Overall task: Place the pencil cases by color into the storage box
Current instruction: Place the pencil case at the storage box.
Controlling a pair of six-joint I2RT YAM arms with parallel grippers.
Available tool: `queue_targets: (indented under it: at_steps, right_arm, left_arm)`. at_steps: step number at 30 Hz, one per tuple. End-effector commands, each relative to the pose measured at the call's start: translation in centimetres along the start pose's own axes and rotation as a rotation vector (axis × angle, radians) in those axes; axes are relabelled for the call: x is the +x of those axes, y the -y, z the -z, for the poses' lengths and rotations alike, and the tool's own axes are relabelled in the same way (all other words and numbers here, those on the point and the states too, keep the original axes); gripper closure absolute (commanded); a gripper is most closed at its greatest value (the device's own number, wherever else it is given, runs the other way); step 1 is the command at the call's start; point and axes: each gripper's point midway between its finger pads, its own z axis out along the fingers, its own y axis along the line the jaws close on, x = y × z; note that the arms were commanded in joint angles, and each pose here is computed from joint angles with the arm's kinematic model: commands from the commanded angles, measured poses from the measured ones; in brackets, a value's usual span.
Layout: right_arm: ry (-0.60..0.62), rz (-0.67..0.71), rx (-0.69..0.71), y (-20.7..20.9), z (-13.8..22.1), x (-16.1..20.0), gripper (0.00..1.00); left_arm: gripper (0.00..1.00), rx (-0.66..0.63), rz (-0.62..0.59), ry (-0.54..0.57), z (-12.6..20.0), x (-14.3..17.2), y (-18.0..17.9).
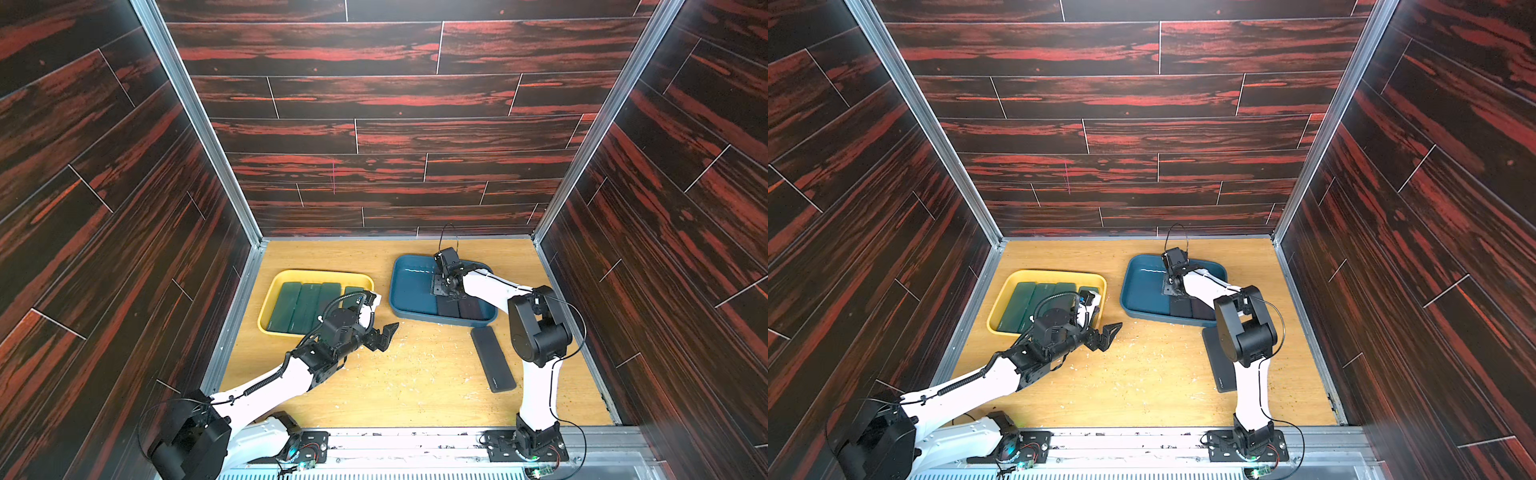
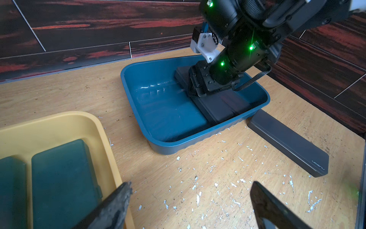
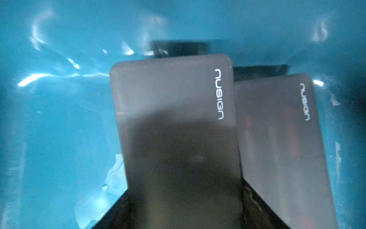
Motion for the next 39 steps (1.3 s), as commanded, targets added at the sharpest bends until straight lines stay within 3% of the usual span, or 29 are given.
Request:
queue_targets:
  at_steps: [1,7,13,24,31,39]
  right_arm:
    - [-0.025,-0.007,0.043,0.4,-1.0,0.3,0.47]
    - [-0.037,0.004,0.027,0.1,-1.0,0.5,0.3]
    - [0.02,0.035,-0.035,-0.9,1.5,-1.8,0.14]
    - [0.188,0.069,-0.097,-0.2,10.6,-6.0,0.09]
    - [0.204,0.044,-0.066,4.0,15.6,-2.1,0.09]
    - [0.164,-0.03,-0.045,8.3,18.3,4.5,0.09]
  left_arm:
    - [0.05,0.012,0.007,0.023,0.0,-0.6,0.3]
    - [0.05,0.007,0.044,0.025,0.0,-0.8,0.3]
    - [0.04,0.006,0.099,0.031,0.4,-1.4,0.3]
    - [0.04,0.011,0.25,0.009,-0.1,-2.3,0.6]
    - [0.04,0.01,0.331,-0.054,-0.9,-2.2,0.8]
    - [0.04,0.015,0.34,-0.086,-1.5,-1.9,1.1]
